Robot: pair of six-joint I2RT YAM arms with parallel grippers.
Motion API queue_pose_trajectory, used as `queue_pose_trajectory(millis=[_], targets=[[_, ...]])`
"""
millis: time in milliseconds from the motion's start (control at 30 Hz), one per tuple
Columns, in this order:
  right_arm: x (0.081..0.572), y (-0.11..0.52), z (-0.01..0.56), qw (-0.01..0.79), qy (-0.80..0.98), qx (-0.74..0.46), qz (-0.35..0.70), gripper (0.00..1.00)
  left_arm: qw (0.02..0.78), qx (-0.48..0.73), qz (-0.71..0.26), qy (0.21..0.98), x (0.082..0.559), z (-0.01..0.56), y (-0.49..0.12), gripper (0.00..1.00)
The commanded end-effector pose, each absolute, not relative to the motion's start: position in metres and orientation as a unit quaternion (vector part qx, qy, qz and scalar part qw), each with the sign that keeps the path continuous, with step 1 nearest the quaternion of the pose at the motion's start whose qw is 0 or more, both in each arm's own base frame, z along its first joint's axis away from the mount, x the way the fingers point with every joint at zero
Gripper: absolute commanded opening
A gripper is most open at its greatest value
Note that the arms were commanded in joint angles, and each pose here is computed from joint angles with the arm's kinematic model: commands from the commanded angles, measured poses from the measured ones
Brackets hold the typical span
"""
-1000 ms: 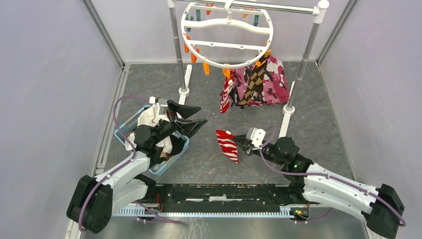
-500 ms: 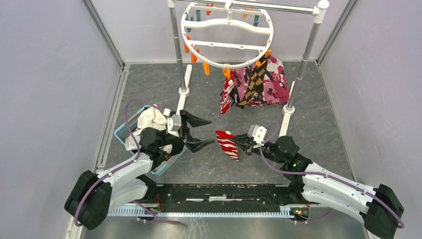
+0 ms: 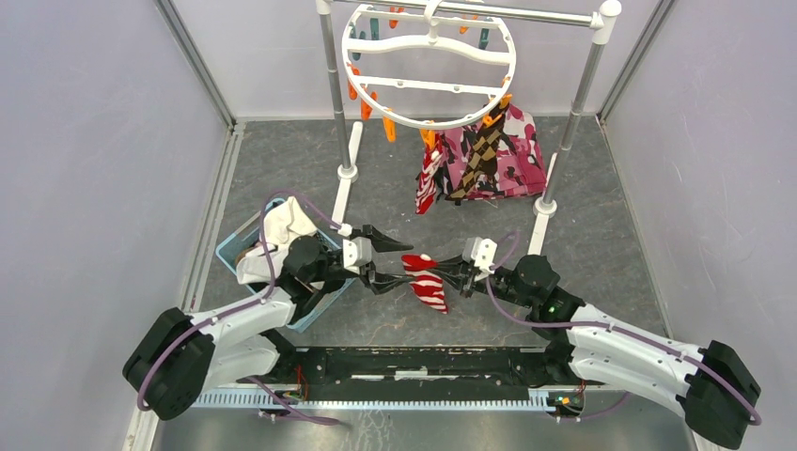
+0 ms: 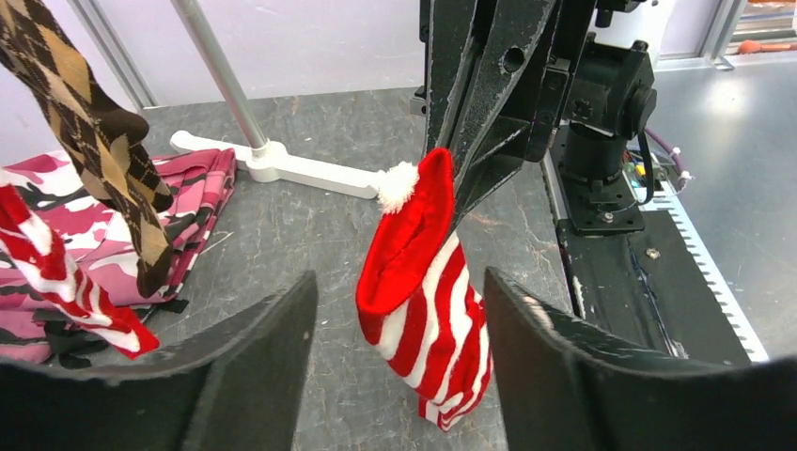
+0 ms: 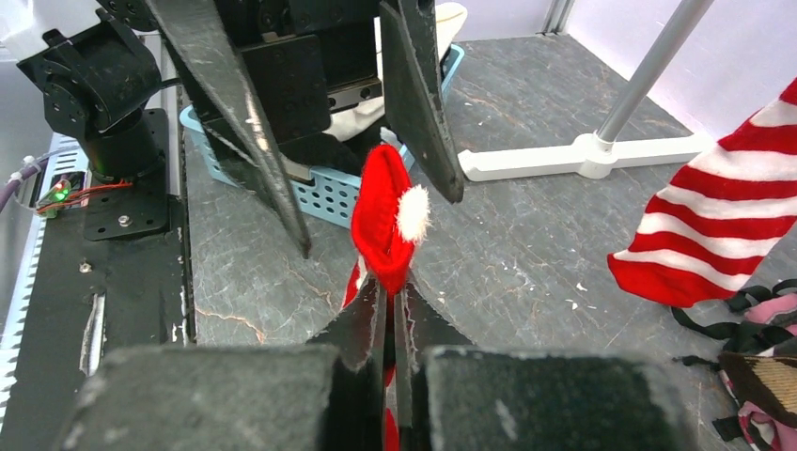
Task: Clip the socks to the hanger
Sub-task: Open the clamp at the hanger.
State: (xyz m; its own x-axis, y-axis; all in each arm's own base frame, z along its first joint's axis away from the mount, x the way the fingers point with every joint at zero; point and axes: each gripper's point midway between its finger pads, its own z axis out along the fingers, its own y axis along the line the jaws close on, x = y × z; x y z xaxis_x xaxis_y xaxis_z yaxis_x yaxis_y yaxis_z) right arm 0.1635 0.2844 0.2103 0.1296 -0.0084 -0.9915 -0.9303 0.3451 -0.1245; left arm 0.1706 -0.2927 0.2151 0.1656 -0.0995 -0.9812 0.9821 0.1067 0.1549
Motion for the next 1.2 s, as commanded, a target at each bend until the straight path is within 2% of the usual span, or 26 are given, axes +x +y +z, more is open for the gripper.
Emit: queue_pose_trajectory(millis=[0, 133, 267, 300, 367, 467, 633, 700, 733, 767, 800, 900, 1033, 1067, 1167], targets=[[0.163, 0.289, 0.240, 0.637, 0.510, -0.424, 0.392, 0.00, 0.612, 0.496, -0.447, 0.423, 0.176, 0.233, -0.300, 0.65], [0.163, 0.290, 0.239, 0.636, 0.512, -0.424, 0.392, 0.00, 0.601, 0.498, -0.461, 0.423, 0.173, 0.234, -0.304, 0.47], [0.164, 0.289, 0.238, 0.635, 0.514, -0.426, 0.389, 0.00, 0.593, 0.501, -0.469, 0.421, 0.171, 0.235, -0.305, 0.16], [0.164, 0.289, 0.237, 0.635, 0.513, -0.427, 0.389, 0.00, 0.592, 0.501, -0.470, 0.421, 0.170, 0.234, -0.305, 0.11], [0.163, 0.289, 0.237, 0.634, 0.511, -0.430, 0.389, 0.09, 0.587, 0.502, -0.473, 0.424, 0.170, 0.233, -0.306, 0.04], [0.162, 0.289, 0.237, 0.635, 0.508, -0.434, 0.388, 0.28, 0.578, 0.505, -0.477, 0.429, 0.169, 0.231, -0.307, 0.03], [0.161, 0.289, 0.238, 0.636, 0.506, -0.436, 0.387, 0.32, 0.570, 0.503, -0.482, 0.436, 0.169, 0.231, -0.308, 0.03], [0.161, 0.289, 0.238, 0.635, 0.506, -0.436, 0.388, 0.25, 0.567, 0.502, -0.484, 0.438, 0.169, 0.232, -0.308, 0.04], [0.161, 0.290, 0.238, 0.634, 0.507, -0.436, 0.388, 0.17, 0.566, 0.500, -0.486, 0.439, 0.170, 0.232, -0.309, 0.06], [0.162, 0.290, 0.238, 0.634, 0.508, -0.435, 0.389, 0.06, 0.569, 0.497, -0.483, 0.442, 0.172, 0.233, -0.309, 0.12], [0.163, 0.290, 0.239, 0.634, 0.510, -0.433, 0.388, 0.00, 0.568, 0.485, -0.487, 0.452, 0.174, 0.234, -0.309, 0.18], [0.166, 0.287, 0.239, 0.638, 0.518, -0.424, 0.382, 0.00, 0.587, 0.445, -0.479, 0.478, 0.186, 0.242, -0.304, 0.44], [0.174, 0.280, 0.239, 0.647, 0.529, -0.405, 0.372, 0.00, 0.624, 0.343, -0.478, 0.514, 0.205, 0.259, -0.279, 0.90], [0.175, 0.279, 0.239, 0.648, 0.530, -0.402, 0.371, 0.00, 0.633, 0.312, -0.478, 0.523, 0.213, 0.265, -0.271, 0.98], [0.178, 0.276, 0.237, 0.649, 0.534, -0.395, 0.371, 0.00, 0.633, 0.256, -0.494, 0.537, 0.229, 0.280, -0.252, 1.00]])
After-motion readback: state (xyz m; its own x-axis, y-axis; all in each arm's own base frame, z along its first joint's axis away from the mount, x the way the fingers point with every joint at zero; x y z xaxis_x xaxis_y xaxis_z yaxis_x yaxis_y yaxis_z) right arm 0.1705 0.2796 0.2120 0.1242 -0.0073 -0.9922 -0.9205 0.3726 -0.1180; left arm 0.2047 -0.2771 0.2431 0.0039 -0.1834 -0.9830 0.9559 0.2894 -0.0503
